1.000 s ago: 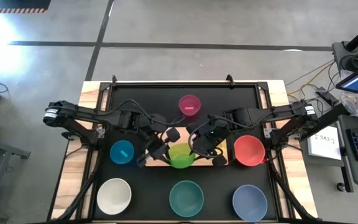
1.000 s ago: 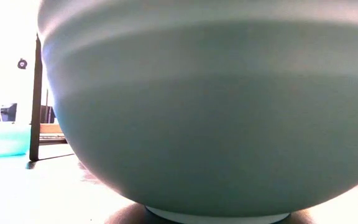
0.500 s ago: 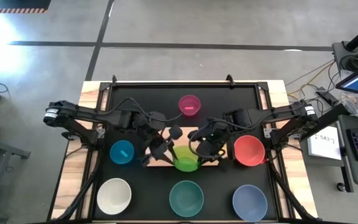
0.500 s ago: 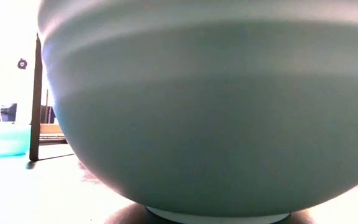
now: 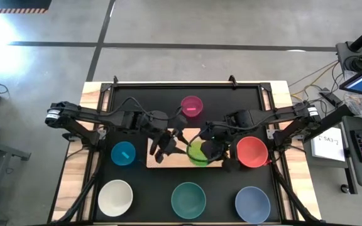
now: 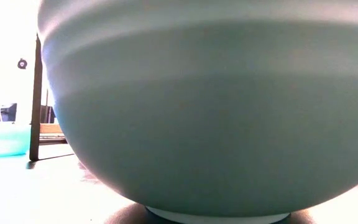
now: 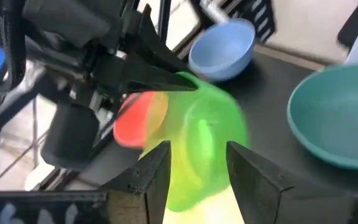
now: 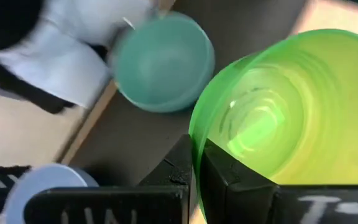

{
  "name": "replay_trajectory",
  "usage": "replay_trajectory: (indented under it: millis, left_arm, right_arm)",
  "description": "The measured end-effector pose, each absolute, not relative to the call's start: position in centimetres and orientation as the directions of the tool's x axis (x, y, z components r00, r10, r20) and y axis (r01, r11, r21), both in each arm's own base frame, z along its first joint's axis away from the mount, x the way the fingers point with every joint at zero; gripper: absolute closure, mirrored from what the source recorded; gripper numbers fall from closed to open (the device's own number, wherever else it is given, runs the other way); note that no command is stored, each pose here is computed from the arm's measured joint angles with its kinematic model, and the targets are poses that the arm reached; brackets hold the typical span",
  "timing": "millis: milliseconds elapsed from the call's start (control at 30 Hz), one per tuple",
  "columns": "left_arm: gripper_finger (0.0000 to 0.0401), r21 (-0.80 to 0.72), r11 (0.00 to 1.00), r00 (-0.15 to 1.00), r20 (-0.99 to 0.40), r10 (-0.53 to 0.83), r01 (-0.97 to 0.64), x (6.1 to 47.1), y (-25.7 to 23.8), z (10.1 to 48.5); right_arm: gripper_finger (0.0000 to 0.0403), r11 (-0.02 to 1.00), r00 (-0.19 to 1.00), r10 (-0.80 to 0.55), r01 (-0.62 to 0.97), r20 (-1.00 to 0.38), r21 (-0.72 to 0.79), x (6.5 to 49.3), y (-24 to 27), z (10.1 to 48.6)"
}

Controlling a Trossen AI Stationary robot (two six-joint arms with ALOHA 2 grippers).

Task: Place and stack bowls onto a shelf
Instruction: Stack the light green bowl on top of the yellow bowl on the shelf

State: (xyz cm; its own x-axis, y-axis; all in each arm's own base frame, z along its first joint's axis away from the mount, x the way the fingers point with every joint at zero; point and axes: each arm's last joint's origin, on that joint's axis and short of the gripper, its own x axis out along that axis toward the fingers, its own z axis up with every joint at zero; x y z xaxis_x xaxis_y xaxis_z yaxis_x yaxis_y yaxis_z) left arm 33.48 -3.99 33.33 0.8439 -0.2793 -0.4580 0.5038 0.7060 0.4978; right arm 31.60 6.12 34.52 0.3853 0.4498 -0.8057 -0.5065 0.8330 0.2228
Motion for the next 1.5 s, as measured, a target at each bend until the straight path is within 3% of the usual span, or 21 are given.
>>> replay_trajectory:
  millis: [267, 433, 667, 900, 1267, 1500]
  left_arm:
    - [0.0276, 0.464, 0.742, 0.832, -0.507, -0.225, 0.483, 33.3, -3.8, 32.9]
    - [0.0276, 0.379, 0.834, 0.829, -0.539, -0.153, 0.4, 33.1, -3.6, 32.6]
    - [0.0276, 0.349, 0.853, 0.765, -0.638, -0.088, 0.388, 32.4, -3.4, 31.7]
    - [0.0276, 0.33, 0.86, 0.747, -0.659, -0.086, 0.39, 32.2, -3.4, 31.4]
    - [0.0276, 0.329, 0.86, 0.746, -0.66, -0.086, 0.39, 32.2, -3.4, 31.4]
    - [0.0276, 0.326, 0.86, 0.74, -0.667, -0.086, 0.394, 32.2, -3.4, 31.4]
  right_arm:
    - [0.0395, 0.942, 0.295, 0.215, -0.314, -0.931, 0.118, 30.8, 5.3, 32.7]
    - [0.0395, 0.952, 0.224, 0.182, -0.285, -0.957, 0.114, 30.4, 5.1, 30.7]
    - [0.0394, 0.968, 0.141, 0.072, -0.248, -0.987, 0.035, 30.2, 4.5, 27.1]
    - [0.0394, 0.965, 0.088, 0.076, -0.256, -0.993, 0.051, 29.8, 4.4, 25.3]
    - [0.0392, 0.966, 0.146, 0.072, -0.256, -0.987, 0.033, 30.3, 4.5, 26.3]
    - [0.0354, 0.966, 0.153, 0.097, -0.253, -0.984, 0.056, 30.3, 4.5, 27.0]
